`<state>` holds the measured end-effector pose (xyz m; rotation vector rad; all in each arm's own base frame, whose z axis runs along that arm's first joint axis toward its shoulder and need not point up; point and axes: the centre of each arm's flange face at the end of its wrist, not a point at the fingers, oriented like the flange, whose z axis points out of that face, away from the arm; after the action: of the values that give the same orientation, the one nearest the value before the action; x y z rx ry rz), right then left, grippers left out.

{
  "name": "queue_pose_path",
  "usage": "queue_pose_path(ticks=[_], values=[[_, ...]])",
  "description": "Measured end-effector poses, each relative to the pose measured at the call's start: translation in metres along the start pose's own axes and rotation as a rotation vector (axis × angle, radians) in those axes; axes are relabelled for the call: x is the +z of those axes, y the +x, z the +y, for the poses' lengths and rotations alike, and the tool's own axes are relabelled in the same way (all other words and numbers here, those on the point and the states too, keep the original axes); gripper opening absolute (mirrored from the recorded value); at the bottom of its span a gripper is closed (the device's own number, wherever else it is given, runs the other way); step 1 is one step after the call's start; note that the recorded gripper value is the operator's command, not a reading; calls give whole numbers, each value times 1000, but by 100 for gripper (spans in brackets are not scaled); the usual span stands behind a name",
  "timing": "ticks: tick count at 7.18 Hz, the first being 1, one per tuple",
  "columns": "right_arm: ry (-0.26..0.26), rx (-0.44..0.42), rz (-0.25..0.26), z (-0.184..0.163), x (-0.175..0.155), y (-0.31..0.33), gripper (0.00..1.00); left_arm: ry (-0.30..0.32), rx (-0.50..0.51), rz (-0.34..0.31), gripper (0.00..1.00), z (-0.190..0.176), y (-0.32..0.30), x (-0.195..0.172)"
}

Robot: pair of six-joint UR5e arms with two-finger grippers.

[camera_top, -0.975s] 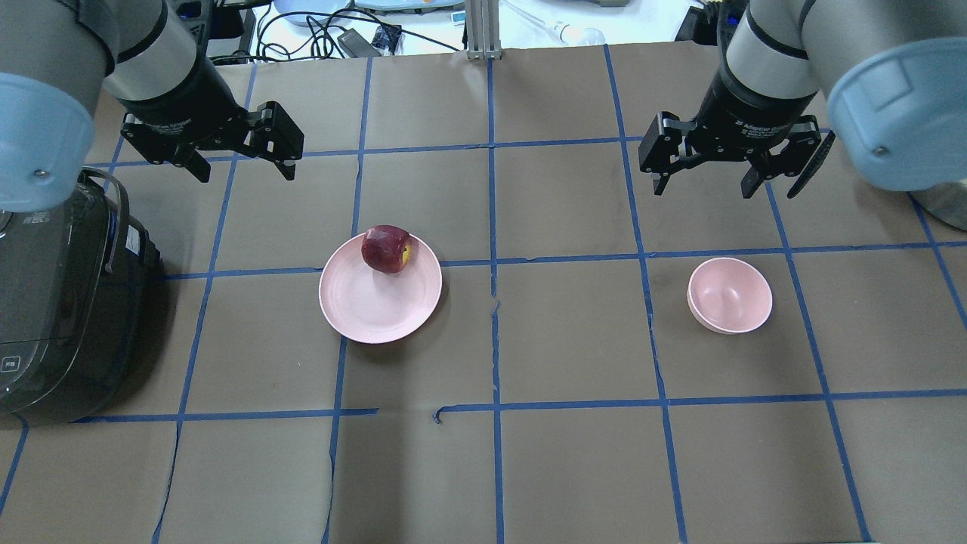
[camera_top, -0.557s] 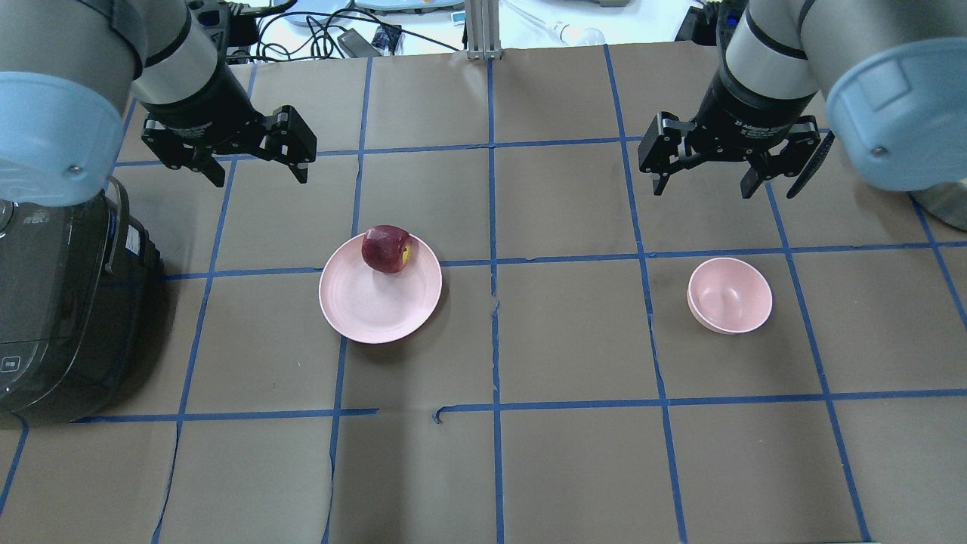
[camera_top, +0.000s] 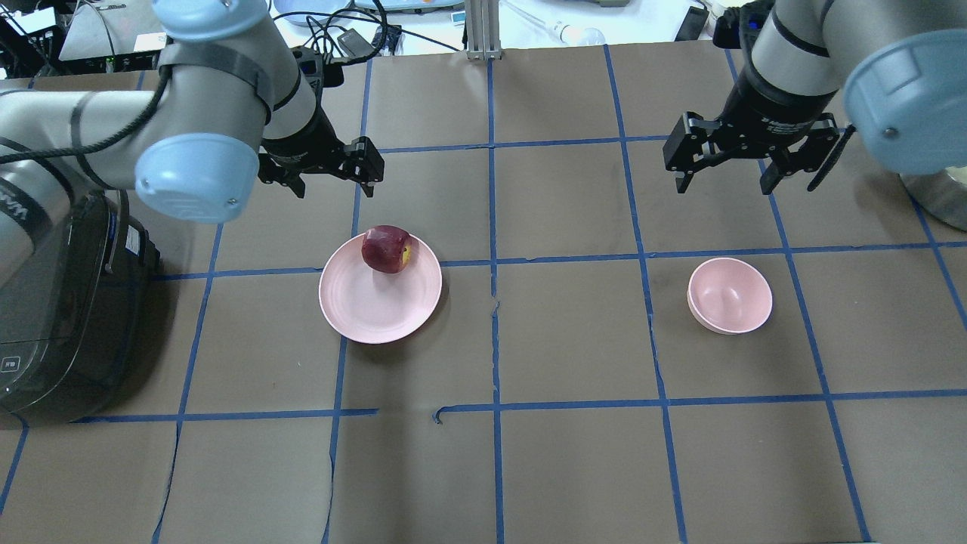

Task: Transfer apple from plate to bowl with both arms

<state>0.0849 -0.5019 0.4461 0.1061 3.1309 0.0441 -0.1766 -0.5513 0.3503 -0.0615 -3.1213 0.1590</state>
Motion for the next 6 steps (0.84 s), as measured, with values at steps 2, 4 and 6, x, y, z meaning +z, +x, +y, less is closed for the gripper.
queue_pose_path(ticks=[2, 4, 6], values=[[-121, 17, -44, -29, 61, 95, 100, -27, 3, 2, 100, -3, 1, 66], [-204, -40, -91, -33, 128, 139, 100, -67, 14, 4, 100, -3, 9, 101], [-232, -61, -103, -27, 183, 143, 100, -100, 42, -1, 100, 0, 23, 125]])
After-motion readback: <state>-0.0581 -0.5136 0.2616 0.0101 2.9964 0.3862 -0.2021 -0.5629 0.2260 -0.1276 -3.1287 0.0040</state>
